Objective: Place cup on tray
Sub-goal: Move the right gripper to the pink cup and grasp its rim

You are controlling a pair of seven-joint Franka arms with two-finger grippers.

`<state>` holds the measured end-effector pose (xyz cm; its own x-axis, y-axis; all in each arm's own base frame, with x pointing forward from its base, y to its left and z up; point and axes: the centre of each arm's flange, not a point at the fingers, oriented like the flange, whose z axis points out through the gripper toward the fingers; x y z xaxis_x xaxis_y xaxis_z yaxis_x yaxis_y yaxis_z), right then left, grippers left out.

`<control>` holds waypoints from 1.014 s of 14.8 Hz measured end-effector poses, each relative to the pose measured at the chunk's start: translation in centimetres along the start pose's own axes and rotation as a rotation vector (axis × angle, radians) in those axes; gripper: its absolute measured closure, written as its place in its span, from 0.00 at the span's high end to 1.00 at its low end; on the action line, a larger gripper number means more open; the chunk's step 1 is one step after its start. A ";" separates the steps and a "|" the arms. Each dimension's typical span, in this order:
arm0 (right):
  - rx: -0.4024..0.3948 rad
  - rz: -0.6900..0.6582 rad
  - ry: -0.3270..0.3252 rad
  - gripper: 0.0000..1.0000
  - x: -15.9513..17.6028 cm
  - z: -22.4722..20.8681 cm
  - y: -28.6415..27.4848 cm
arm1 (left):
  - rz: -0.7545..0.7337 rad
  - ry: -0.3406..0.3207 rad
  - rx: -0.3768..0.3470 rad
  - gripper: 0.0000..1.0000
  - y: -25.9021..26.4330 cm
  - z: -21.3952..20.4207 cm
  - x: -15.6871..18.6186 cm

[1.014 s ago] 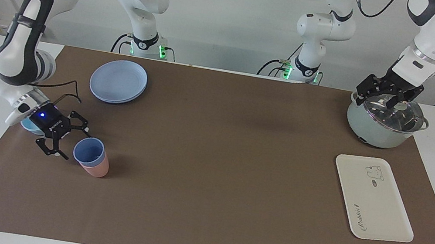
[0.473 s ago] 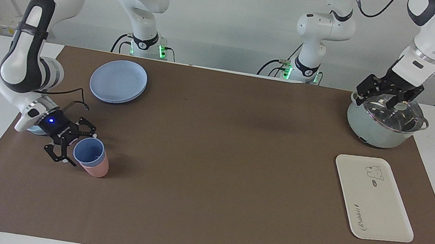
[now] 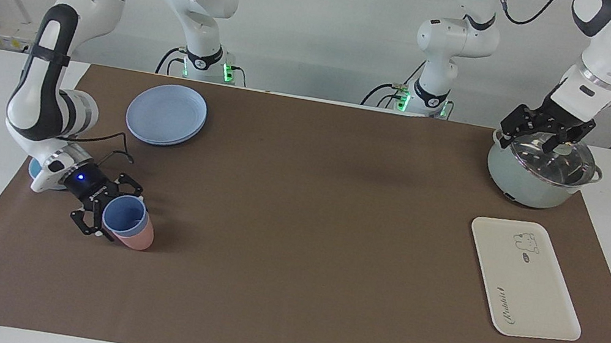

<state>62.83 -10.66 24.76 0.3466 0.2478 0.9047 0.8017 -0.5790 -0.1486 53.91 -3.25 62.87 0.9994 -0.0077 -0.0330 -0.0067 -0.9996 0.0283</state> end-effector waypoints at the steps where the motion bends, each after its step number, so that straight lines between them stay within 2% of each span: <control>1: -0.001 -0.003 0.004 1.00 -0.1 0.3 0.0 | 0.000 0.000 0.000 1.00 0.0 0.0 0.0; 8: -0.004 -0.044 0.021 1.00 0.2 1.1 -0.3 | 0.000 0.003 0.000 1.00 0.0 0.0 0.0; 15: -0.017 -0.049 0.013 1.00 0.4 1.7 -0.5 | -0.002 0.039 -0.006 1.00 -0.1 -0.3 0.4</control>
<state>63.43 -8.94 24.45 0.3007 0.2660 0.9159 0.8093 -0.5793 -0.0974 54.36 -3.17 63.12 1.0000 -0.0040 0.0059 -0.0042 -0.9994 0.0343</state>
